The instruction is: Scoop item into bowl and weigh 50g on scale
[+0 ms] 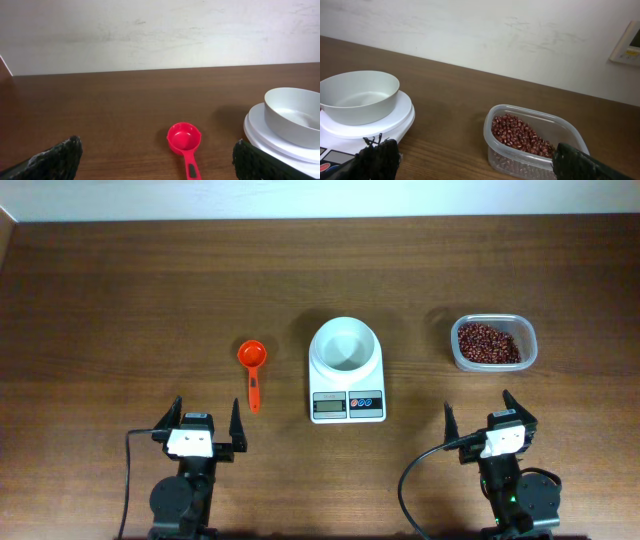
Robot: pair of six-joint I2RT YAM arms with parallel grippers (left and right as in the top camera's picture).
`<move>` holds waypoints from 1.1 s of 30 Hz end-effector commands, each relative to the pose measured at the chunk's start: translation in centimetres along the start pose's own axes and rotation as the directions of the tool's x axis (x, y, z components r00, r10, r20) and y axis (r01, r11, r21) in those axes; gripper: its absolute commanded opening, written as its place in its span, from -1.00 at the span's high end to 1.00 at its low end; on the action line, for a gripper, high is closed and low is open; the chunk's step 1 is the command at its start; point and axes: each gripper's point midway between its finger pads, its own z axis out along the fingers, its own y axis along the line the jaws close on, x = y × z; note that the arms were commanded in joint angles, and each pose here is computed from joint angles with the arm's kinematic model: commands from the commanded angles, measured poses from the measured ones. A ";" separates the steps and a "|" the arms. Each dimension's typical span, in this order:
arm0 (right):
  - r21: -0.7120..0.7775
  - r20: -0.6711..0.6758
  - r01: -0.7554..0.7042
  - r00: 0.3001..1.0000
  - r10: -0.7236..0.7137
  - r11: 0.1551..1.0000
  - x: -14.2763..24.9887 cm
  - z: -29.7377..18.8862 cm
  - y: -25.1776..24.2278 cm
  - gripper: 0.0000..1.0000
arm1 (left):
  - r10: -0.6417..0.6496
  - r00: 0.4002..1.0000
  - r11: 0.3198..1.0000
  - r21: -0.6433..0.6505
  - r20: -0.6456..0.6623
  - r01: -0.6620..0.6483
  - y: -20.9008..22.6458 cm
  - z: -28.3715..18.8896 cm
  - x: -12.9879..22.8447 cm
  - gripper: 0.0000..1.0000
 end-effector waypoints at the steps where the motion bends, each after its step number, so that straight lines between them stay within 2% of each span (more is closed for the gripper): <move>1: 0.003 -0.004 -0.004 1.000 0.004 1.000 0.3 0.0 0.0 -0.97 | 0.016 1.000 1.000 0.013 -0.003 -0.016 -0.2 0.0 0.1 -0.98; 26: 0.003 -0.004 -0.004 1.000 0.004 1.000 0.3 0.0 0.0 -0.97 | 0.016 1.000 1.000 -0.005 -0.001 -0.016 0.1 0.0 0.1 -0.98; 30: 0.003 -0.004 -0.004 1.000 0.004 1.000 0.3 0.0 0.0 -0.97 | 0.010 0.999 0.982 0.190 0.037 -0.017 -3.3 -0.4 -0.8 -0.98; 33: 0.003 -0.004 -0.004 1.000 0.004 1.000 0.3 0.0 0.0 -0.97 | 0.008 0.999 0.970 0.241 0.046 -0.019 -4.1 -1.0 -2.1 -0.98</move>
